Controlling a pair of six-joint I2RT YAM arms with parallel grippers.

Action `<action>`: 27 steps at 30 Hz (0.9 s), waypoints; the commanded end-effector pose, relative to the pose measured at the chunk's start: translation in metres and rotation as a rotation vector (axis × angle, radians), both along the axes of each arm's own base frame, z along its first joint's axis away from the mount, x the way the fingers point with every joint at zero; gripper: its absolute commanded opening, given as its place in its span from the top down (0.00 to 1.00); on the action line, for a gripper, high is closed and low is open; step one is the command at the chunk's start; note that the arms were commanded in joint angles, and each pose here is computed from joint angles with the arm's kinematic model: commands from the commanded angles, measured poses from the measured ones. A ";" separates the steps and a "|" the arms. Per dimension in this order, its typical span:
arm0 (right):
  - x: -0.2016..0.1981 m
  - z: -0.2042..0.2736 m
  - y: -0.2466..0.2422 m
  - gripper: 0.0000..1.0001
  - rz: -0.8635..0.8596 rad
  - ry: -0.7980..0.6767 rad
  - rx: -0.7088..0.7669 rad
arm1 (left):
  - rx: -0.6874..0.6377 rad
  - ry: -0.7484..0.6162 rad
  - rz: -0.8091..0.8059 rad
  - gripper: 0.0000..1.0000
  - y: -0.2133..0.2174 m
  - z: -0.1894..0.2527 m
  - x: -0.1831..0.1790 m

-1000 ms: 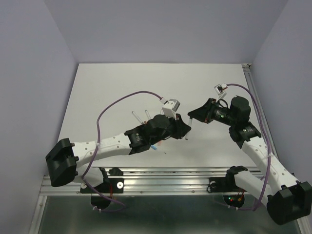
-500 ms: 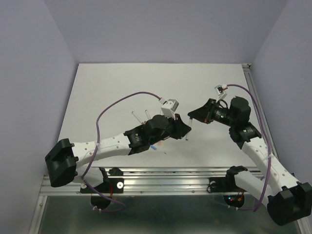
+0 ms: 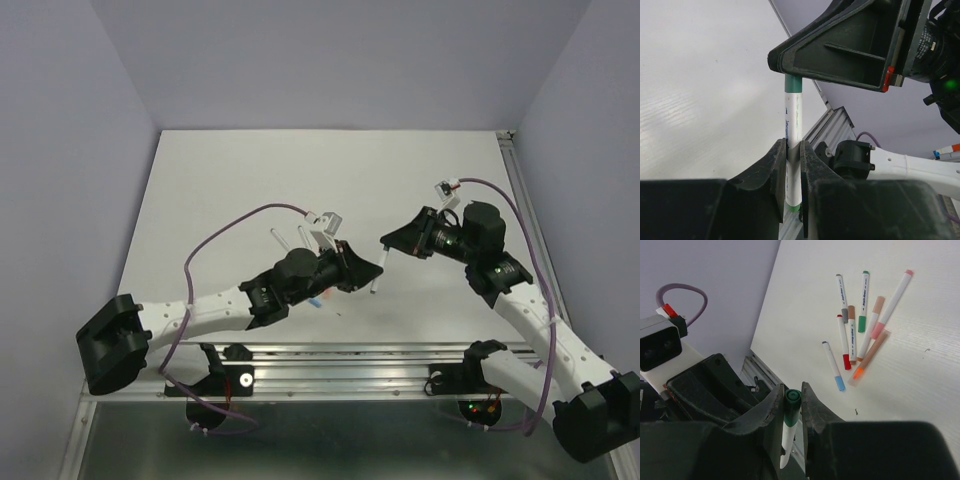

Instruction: Open the pen caps

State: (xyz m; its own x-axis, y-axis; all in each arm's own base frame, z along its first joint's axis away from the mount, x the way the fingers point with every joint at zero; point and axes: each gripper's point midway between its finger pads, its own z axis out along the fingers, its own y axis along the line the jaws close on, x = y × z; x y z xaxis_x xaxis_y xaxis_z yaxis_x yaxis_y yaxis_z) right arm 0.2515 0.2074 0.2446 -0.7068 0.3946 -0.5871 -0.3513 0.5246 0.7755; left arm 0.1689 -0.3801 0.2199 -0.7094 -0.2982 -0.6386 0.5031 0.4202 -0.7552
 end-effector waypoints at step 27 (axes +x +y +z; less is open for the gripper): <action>0.068 0.061 -0.053 0.99 -0.407 -0.270 0.016 | 0.053 -0.009 -0.228 0.91 -0.002 0.014 -0.067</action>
